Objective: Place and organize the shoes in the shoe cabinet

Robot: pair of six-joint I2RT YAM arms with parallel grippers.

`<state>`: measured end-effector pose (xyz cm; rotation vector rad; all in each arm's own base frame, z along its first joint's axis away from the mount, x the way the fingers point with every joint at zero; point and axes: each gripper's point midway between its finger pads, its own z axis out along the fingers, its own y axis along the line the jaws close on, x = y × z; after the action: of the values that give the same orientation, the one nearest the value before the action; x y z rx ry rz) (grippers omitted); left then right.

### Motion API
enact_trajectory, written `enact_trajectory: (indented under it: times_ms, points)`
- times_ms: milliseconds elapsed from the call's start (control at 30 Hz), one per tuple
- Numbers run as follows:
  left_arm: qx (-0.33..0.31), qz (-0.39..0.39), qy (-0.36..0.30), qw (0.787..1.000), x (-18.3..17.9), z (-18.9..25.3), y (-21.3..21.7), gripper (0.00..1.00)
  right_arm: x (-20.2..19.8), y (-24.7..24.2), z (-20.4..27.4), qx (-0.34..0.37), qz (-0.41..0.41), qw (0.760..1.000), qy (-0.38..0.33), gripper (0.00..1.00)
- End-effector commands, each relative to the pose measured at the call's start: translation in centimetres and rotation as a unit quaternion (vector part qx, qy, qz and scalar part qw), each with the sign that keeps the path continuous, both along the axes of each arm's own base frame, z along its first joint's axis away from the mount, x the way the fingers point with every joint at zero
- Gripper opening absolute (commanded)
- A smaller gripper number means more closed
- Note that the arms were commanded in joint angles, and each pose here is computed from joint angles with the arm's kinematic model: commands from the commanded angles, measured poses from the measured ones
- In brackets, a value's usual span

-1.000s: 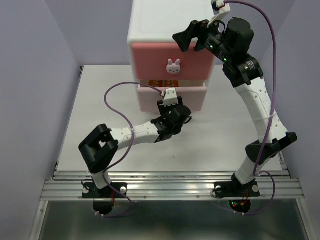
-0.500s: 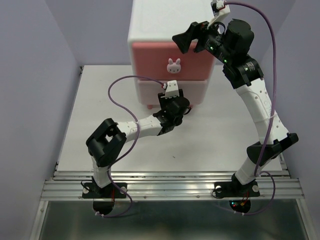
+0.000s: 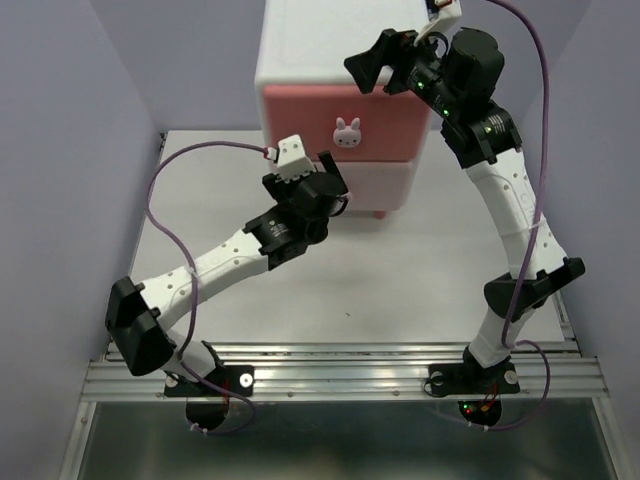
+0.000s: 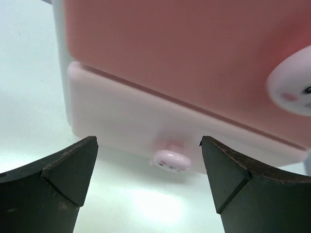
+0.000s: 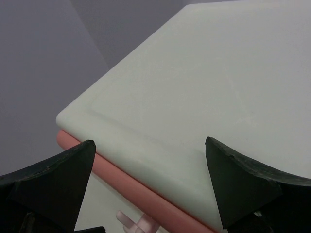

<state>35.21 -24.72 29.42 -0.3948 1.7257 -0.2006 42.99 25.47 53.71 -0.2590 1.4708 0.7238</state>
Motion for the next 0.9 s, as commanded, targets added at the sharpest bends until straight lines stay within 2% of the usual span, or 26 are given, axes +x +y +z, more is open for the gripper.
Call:
enact_trajectory:
  times_ms: [0, 67, 100, 167, 233, 267, 400, 500, 567, 600, 667, 700, 800, 867]
  points:
    - [-0.03, -0.004, 0.049, 0.998, -2.8, 2.3, 1.9, 0.99, 3.0, -2.7, 0.8, 0.025, -0.099, 0.995, -0.001, 1.0]
    - [-0.044, -0.011, 0.053, 0.998, -3.5, 4.2, 2.3, 0.99, 4.1, -5.6, 4.2, 0.085, -0.153, 0.984, -0.027, 1.0]
    - [-0.017, 0.001, 0.081, 0.997, -4.3, 3.4, 3.7, 0.99, 4.2, -6.4, 5.9, 0.111, -0.162, 0.98, -0.046, 1.0]
    - [-0.061, 0.023, 0.079, 0.995, -4.9, 6.0, 4.7, 0.99, 4.5, -8.2, 8.8, 0.15, -0.169, 0.971, -0.079, 1.0]
    - [-0.063, 0.035, 0.081, 0.994, -5.6, 7.9, 6.7, 0.99, 5.0, -11.5, 10.1, 0.18, -0.194, 0.96, -0.09, 1.0]
    - [-0.068, 0.037, 0.074, 0.994, -5.8, 9.0, 7.6, 0.99, 5.5, -12.6, 9.5, 0.204, -0.2, 0.956, -0.071, 1.0]
    - [-0.09, 0.061, 0.07, 0.992, -5.9, 11.7, 12.0, 0.99, 5.8, -19.9, 7.6, 0.2, -0.269, 0.941, -0.043, 1.0]
    - [-0.068, 0.064, 0.059, 0.994, -4.2, 12.5, 15.5, 0.99, 6.2, -26.6, 4.2, 0.183, -0.318, 0.93, 0.017, 1.0]
    - [-0.063, 0.073, 0.066, 0.993, -3.1, 12.3, 17.9, 0.99, 6.6, -28.9, 1.5, 0.196, -0.31, 0.928, 0.069, 1.0]
    - [-0.069, 0.098, 0.071, 0.99, -2.4, 12.1, 20.5, 0.99, 6.4, -31.1, -0.7, 0.2, -0.332, 0.916, 0.107, 1.0]
    - [-0.066, 0.099, 0.078, 0.99, -1.6, 11.7, 22.1, 0.99, 6.4, -32.1, -5.3, 0.143, -0.364, 0.907, 0.157, 1.0]
    - [-0.069, 0.125, 0.082, 0.986, -1.2, 11.3, 24.5, 0.99, 5.7, -32.4, -7.4, 0.12, -0.376, 0.899, 0.189, 1.0]
    - [-0.105, 0.131, 0.105, 0.98, -0.5, 8.9, 26.7, 0.99, 3.0, -33.5, -14.6, 0.059, -0.416, 0.864, 0.278, 1.0]
    - [-0.107, 0.145, 0.123, 0.976, -0.5, 7.0, 27.7, 0.99, 0.4, -33.0, -16.4, 0.036, -0.41, 0.861, 0.297, 1.0]
